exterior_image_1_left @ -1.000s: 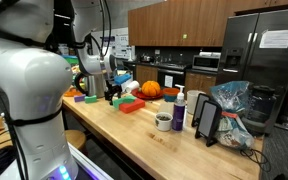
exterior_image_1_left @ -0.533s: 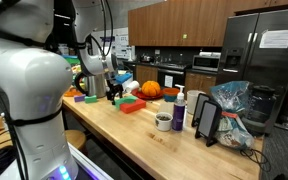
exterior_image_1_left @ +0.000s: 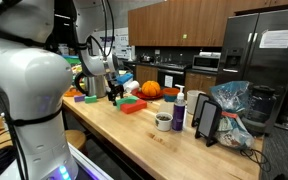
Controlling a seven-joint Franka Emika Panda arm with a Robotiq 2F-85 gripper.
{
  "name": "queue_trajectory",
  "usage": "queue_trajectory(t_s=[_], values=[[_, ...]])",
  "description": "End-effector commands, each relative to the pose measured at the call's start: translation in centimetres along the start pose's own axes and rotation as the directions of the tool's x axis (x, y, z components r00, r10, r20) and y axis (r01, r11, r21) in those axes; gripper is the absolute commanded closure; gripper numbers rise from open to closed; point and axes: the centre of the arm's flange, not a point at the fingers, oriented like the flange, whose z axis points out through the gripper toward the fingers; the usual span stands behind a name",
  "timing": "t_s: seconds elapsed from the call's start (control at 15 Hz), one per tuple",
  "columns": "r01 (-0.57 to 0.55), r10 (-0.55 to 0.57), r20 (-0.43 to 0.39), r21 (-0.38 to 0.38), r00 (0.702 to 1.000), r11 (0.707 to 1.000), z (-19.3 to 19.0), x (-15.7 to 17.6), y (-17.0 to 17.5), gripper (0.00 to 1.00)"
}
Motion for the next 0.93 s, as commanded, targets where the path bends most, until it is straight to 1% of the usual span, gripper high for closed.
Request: queue_trajectory(t_s=[0.0,0.53,0.67,0.87], values=[[0.005,-0.004,0.021,-0.005,1.000,1.000,0.6,-0.4,0.0,0.00],[0.037,-0.035,0.082,-0.021,0.996,0.999,0.8,-2.0,-0.5,0.00],[0.039,-0.037,0.072,-0.017,0.997,0.999,0.8,-2.0,-0.4,0.00],[0.049,-0.048,0.052,-0.015,0.997,0.999,0.4,-1.1,-0.1,0.00]])
